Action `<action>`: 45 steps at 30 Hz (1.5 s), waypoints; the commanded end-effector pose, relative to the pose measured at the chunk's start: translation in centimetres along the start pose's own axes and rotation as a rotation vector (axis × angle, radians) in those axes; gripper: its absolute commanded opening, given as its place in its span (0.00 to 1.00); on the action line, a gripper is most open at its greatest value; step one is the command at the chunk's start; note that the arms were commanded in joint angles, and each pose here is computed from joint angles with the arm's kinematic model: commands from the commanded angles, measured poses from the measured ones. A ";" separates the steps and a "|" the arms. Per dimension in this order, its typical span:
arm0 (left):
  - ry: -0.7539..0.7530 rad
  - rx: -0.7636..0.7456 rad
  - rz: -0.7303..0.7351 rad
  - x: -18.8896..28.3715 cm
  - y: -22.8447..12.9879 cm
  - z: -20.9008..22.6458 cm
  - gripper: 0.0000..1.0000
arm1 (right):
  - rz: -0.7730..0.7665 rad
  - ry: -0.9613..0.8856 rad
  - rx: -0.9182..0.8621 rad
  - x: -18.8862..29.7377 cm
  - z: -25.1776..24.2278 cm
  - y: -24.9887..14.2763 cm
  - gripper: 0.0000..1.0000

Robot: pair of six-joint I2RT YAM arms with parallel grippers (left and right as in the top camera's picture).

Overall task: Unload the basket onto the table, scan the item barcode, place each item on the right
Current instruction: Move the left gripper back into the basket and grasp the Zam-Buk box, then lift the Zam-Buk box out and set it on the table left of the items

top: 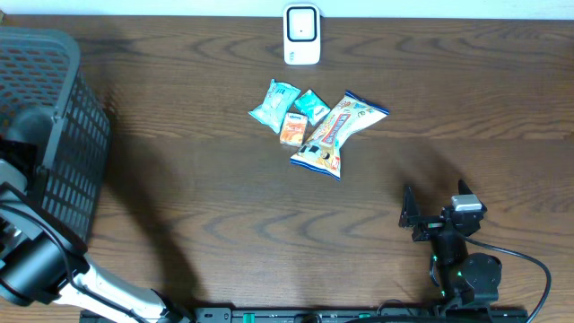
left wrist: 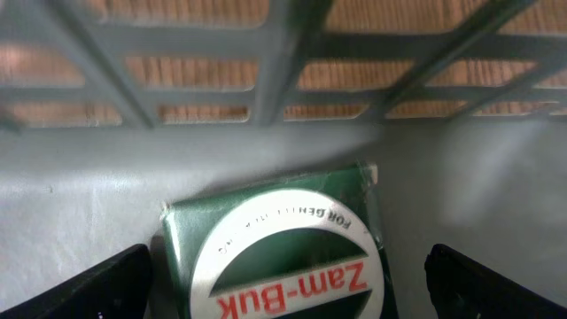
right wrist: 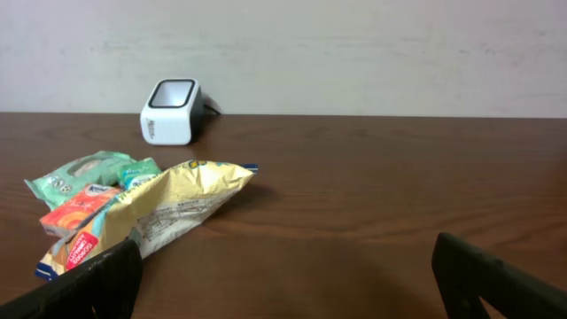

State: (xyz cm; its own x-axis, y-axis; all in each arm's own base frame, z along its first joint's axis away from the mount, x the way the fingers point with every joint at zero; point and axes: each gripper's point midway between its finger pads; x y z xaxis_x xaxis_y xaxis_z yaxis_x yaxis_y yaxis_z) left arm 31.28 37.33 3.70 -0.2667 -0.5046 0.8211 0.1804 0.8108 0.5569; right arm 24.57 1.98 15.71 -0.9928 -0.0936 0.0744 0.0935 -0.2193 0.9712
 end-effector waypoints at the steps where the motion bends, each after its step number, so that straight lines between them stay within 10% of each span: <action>1: 0.044 -0.130 0.088 -1.8 -2.7 1.2 0.99 | 0.000 0.005 0.006 0.0 0.1 -0.1 0.99; 12: 0.052 -0.145 0.112 -0.4 -2.9 1.5 0.53 | 0.000 0.005 0.006 0.0 0.1 -0.1 0.99; 23: -0.072 -0.108 -0.108 9.2 4.0 -0.8 0.53 | 0.000 0.005 0.006 0.0 0.1 -0.1 0.99; 33: -0.675 0.081 -0.264 27.9 7.3 -8.3 0.53 | 0.000 0.005 0.006 0.0 0.1 -0.1 0.99; 40: -1.077 -0.076 -0.224 40.3 1.2 -16.1 0.53 | 0.000 0.005 0.006 0.0 0.1 -0.1 0.99; 45: -1.262 -0.491 -0.146 44.8 -9.5 -22.6 0.54 | 0.000 0.005 0.006 0.0 0.1 -0.1 0.99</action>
State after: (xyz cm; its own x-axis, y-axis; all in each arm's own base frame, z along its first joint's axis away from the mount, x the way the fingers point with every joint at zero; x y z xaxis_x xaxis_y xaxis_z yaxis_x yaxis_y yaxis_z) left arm 38.00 6.36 38.97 -0.9777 0.0674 0.1991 0.1990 0.6023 0.7731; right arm 24.57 1.98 15.72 -0.9929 -0.0936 0.0741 0.0931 -0.2193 0.9712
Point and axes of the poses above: each gripper's point midway between its finger pads, its own x axis back along the fingers, its own z axis along the line the jaws close on, y = z × x, and after that the axes turned 11 degrees about -x, right-handed
